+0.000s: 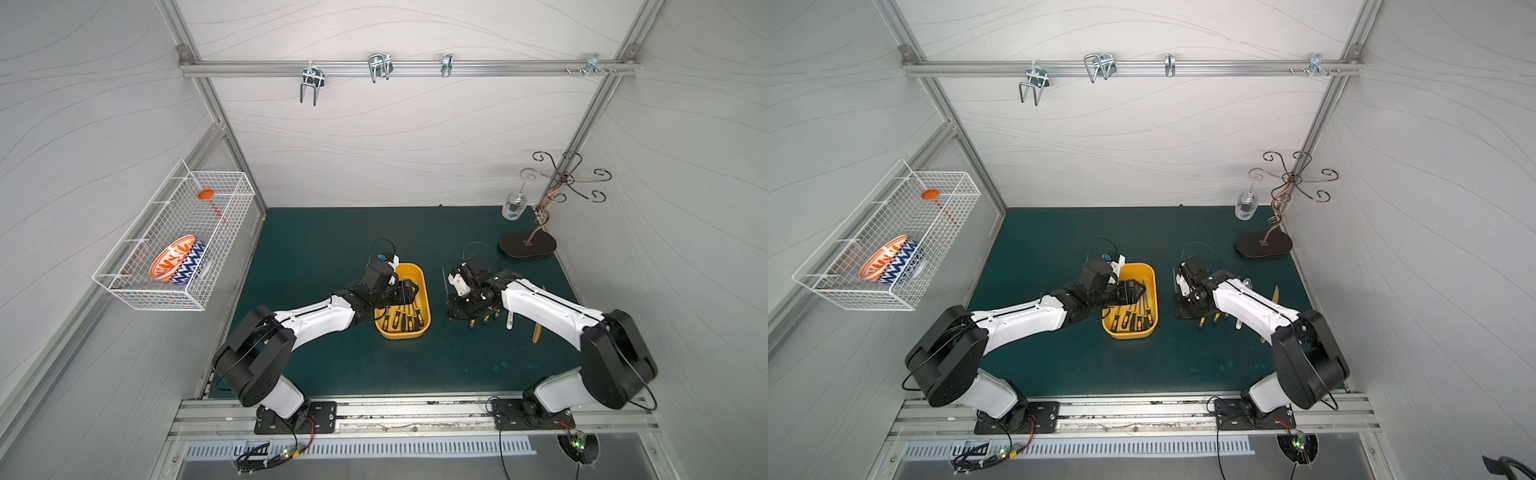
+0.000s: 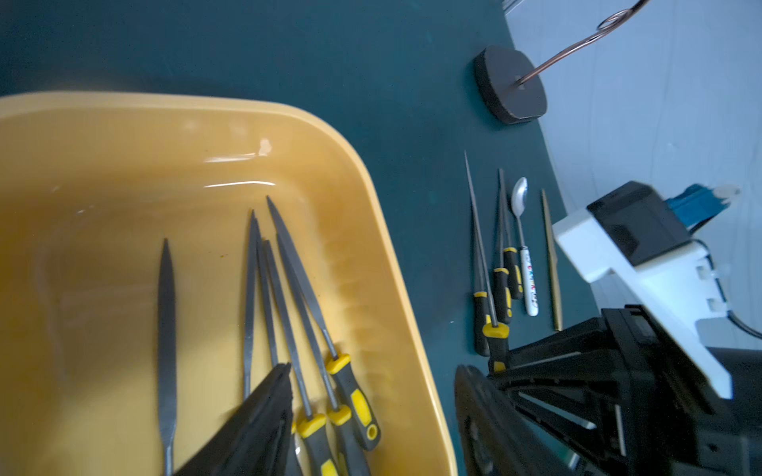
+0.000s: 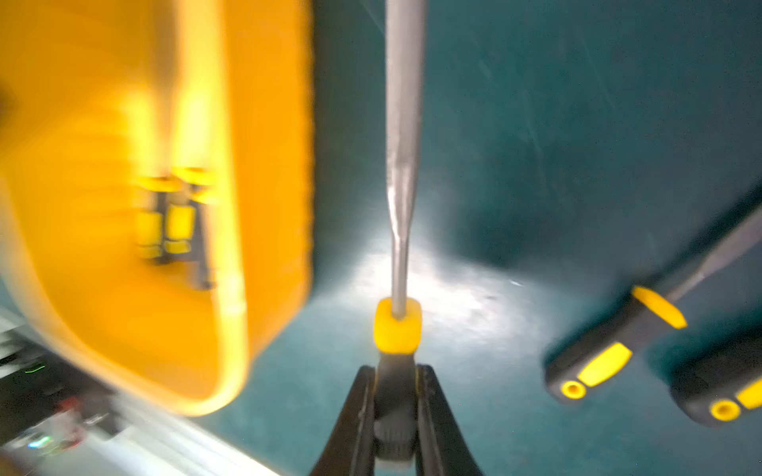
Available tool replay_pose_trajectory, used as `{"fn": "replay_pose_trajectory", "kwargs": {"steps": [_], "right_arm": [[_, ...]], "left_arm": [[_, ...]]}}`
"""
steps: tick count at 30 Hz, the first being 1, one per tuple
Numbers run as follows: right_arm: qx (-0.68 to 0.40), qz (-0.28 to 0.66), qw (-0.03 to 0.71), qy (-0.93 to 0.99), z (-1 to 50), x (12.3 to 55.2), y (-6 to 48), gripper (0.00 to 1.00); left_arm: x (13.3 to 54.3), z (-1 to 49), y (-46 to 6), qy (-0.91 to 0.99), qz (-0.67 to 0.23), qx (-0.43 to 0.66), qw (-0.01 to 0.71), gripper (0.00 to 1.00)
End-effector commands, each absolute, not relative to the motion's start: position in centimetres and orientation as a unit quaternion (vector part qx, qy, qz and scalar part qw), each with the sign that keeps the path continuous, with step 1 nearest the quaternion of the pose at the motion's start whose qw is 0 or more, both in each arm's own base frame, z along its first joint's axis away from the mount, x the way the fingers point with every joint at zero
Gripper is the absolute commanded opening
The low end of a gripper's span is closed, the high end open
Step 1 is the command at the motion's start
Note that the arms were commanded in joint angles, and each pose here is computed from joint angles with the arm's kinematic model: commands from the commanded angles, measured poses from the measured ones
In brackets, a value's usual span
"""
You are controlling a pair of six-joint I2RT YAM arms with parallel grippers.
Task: Put the file tool into the storage box
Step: Pick up the file tool from the center of the board, then place the file tool in the storage box.
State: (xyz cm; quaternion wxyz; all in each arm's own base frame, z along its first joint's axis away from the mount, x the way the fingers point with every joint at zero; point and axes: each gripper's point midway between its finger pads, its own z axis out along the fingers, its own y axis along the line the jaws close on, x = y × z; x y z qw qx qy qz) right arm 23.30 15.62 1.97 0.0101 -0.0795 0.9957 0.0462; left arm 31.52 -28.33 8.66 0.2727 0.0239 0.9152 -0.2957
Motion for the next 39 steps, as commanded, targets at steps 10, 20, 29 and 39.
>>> {"fn": "replay_pose_trajectory", "kwargs": {"steps": [10, 20, 29, 39], "right_arm": [[-0.156, 0.331, 0.114, 0.924, 12.9, 23.1, 25.7, 0.03], [-0.252, 0.384, 0.113, 0.881, 16.1, 20.9, 30.1, 0.05], [-0.250, 0.386, 0.118, 0.880, 16.6, 21.1, 30.5, 0.07], [-0.224, 0.347, 0.141, 0.900, 15.8, 22.1, 29.0, 0.36]], "left_arm": [[31.7, 16.0, -31.2, 0.845, -0.412, 0.060, 0.335, 0.67], [31.8, 16.5, -32.2, 0.836, -0.435, 0.063, 0.328, 0.67], [31.6, 15.5, -31.6, 0.846, -0.421, 0.057, 0.322, 0.00], [32.2, 10.5, -26.2, 0.909, -0.260, 0.023, 0.325, 0.00]]}}
